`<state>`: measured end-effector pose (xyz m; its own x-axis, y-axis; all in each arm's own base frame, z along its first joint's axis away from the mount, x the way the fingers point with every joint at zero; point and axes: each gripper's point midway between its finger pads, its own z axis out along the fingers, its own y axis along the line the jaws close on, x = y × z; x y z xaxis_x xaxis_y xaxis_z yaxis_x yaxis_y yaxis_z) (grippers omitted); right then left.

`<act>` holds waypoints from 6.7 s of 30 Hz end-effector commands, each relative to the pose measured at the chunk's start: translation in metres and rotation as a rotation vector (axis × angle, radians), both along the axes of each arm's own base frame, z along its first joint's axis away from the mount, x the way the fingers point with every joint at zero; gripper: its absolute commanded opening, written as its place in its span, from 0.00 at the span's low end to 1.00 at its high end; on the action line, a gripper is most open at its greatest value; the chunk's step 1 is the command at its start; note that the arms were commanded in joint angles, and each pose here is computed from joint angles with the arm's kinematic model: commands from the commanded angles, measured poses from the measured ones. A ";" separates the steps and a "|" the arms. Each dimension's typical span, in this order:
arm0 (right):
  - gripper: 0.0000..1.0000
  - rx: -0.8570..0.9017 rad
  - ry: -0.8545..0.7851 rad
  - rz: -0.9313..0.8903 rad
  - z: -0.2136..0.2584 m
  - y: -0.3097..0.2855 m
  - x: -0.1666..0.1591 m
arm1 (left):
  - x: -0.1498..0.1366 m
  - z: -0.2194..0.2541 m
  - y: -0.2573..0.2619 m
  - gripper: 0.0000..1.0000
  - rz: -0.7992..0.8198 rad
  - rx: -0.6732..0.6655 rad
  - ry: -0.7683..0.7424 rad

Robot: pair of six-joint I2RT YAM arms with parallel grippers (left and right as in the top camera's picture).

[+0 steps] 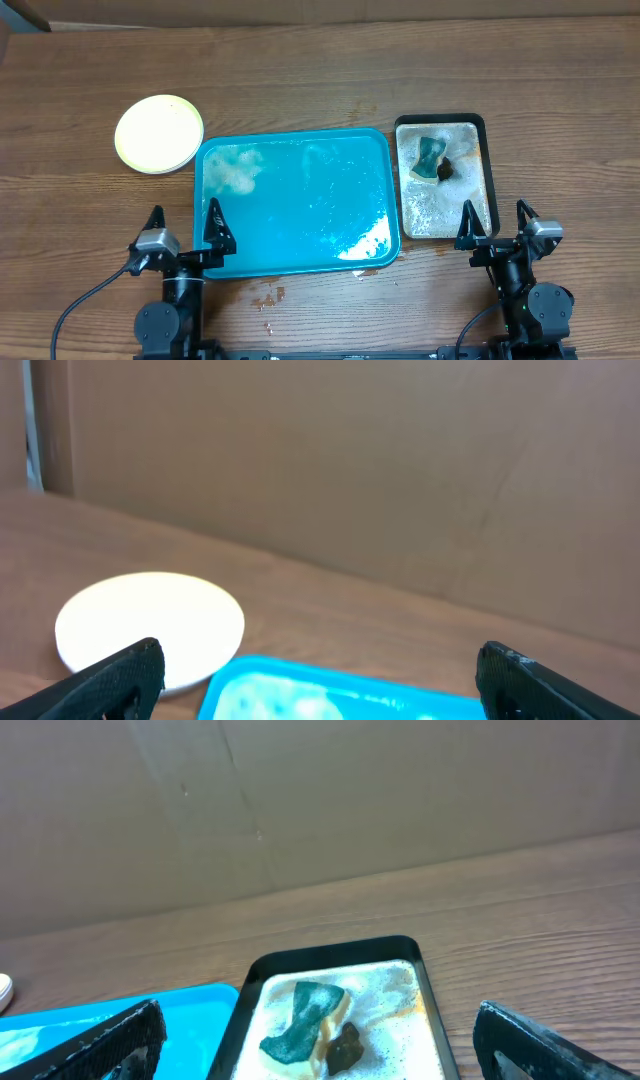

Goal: Clean dirty plates on tray and stack at the side

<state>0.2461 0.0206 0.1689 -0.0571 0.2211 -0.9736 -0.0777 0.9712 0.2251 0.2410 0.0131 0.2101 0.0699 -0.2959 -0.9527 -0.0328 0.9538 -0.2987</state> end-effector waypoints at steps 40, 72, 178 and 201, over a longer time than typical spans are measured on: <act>1.00 0.004 -0.009 0.001 -0.001 0.000 0.000 | 0.004 -0.050 -0.024 1.00 -0.142 0.293 0.119; 1.00 0.004 -0.009 0.001 -0.001 0.000 0.000 | 0.004 -0.050 -0.023 1.00 -0.141 0.293 0.119; 1.00 0.004 -0.009 0.001 -0.001 0.000 0.000 | 0.004 -0.051 -0.023 1.00 -0.141 0.293 0.120; 1.00 0.004 -0.009 0.001 -0.001 0.000 0.000 | 0.004 -0.051 -0.023 1.00 -0.141 0.293 0.120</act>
<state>0.2461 0.0207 0.1689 -0.0572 0.2215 -0.9735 -0.0780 0.9711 0.2255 0.2453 -0.0092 0.1590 -0.0814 -0.0270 -0.9963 0.0770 0.9965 -0.0333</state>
